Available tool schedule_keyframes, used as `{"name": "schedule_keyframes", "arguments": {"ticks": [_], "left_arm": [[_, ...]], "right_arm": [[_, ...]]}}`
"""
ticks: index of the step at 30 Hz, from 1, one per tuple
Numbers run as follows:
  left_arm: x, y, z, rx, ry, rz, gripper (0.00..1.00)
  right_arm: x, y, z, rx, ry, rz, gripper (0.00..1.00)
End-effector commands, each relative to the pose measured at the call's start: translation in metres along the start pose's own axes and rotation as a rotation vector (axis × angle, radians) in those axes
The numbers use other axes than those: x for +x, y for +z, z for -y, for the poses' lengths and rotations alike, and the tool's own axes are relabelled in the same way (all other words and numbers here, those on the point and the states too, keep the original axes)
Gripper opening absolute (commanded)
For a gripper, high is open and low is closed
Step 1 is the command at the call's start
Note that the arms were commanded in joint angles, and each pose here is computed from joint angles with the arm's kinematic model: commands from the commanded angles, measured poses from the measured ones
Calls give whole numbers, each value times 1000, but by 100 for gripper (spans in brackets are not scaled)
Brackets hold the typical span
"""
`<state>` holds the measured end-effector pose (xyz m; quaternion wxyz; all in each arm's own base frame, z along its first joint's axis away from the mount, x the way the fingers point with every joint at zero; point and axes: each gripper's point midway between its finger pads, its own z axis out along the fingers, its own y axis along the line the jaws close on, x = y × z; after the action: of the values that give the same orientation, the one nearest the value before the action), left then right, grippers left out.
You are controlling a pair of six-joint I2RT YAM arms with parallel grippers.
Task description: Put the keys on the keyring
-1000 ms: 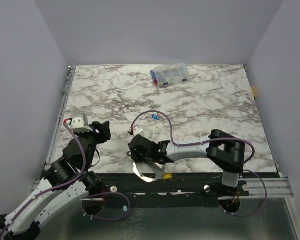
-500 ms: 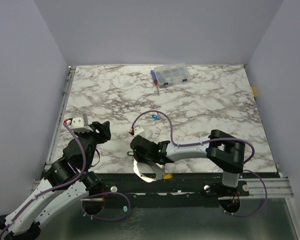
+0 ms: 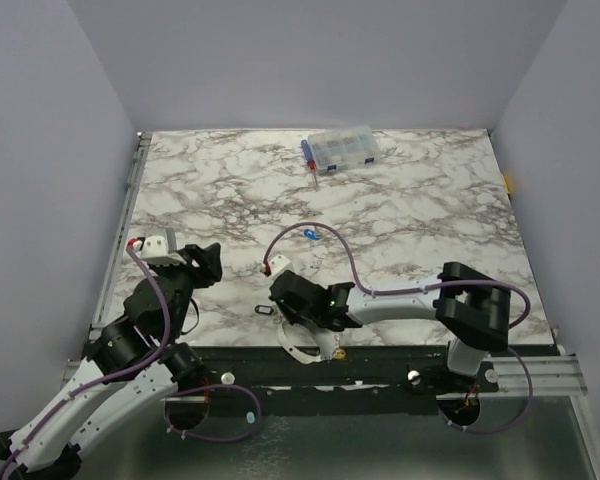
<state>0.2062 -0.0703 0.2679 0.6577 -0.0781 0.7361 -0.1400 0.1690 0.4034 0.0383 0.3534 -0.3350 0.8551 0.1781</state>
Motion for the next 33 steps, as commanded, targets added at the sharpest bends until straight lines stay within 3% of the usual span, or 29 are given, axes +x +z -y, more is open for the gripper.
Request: {"name": "schedule_keyframes", "arguments": {"ticks": [1, 8, 13, 19, 30, 33], "left_arm": [[3, -3, 9, 74, 20, -5, 60], [-1, -17, 47, 330, 32, 15, 60], [-2, -36, 85, 579, 59, 24, 59], [12, -62, 131, 880, 140, -51, 58], [11, -120, 199, 1429, 174, -123, 55], [7, -117, 207, 1454, 185, -107, 55]], "right_arm": [[-17, -30, 9, -6, -154, 74, 1], [-27, -82, 10, -122, -270, 150, 1], [-37, -137, -3, -295, -338, 240, 1], [-56, -209, -13, -458, -381, 363, 1], [-49, -272, -25, -638, -469, 314, 1], [-51, -275, -18, -604, -472, 294, 1]]}}
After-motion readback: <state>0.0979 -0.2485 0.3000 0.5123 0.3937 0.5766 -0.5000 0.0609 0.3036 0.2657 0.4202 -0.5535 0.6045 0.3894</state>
